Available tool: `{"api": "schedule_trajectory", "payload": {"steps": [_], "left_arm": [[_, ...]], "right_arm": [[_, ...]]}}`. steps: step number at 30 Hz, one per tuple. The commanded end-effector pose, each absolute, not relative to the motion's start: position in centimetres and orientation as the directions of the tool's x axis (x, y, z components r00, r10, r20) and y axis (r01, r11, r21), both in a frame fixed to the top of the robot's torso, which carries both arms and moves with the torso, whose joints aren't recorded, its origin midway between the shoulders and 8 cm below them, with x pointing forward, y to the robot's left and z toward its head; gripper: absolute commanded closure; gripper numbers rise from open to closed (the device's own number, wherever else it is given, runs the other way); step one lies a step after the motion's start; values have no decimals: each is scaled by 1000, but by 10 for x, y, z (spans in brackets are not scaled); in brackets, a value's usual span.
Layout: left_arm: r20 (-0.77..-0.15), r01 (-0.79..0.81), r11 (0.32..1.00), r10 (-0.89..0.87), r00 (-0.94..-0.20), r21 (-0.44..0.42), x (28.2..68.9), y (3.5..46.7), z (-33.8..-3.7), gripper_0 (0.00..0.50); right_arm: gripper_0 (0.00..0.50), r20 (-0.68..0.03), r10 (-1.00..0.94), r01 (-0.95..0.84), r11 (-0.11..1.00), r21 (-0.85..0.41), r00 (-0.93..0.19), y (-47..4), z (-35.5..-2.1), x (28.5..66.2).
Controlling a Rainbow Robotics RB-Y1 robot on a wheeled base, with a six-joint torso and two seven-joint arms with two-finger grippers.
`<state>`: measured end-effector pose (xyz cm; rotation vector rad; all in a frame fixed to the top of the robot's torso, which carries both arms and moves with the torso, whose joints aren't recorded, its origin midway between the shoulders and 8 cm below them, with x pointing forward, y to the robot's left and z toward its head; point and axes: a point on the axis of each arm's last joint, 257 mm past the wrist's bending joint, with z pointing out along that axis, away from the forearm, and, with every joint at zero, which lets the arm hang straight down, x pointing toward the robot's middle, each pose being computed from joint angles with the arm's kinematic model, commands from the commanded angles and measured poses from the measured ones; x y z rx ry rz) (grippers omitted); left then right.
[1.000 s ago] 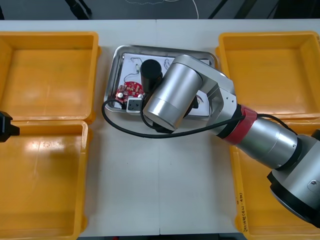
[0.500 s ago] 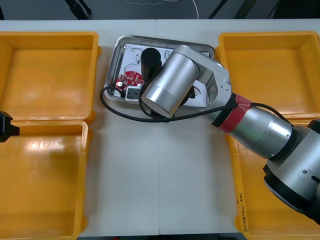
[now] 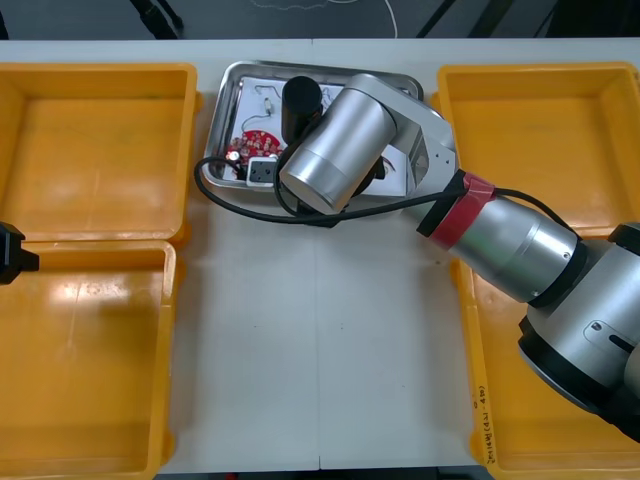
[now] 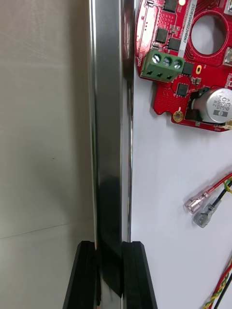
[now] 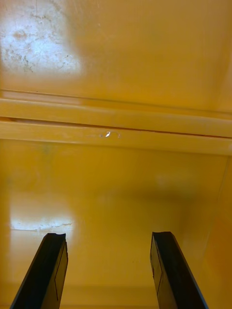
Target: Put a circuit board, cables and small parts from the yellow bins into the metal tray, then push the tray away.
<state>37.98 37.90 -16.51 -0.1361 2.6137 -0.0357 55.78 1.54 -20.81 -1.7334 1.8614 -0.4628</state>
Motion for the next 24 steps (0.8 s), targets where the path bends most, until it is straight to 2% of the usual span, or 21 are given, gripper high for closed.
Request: {"api": "schedule_trajectory", "payload": {"steps": [1,13,24], "left_arm": [[-526,-96,995,-72,-848,18,375,399,-149,0],[-526,-96,995,-72,-848,18,375,399,-149,0],[-526,-96,995,-72,-848,18,375,399,-149,0]], "right_arm": [[500,-196,-979,-759,81,-646,63,46,-165,573],[500,-210,-973,-732,73,-677,97,50,-161,589],[500,-189,-973,-710,41,-703,131,49,-159,597]]}}
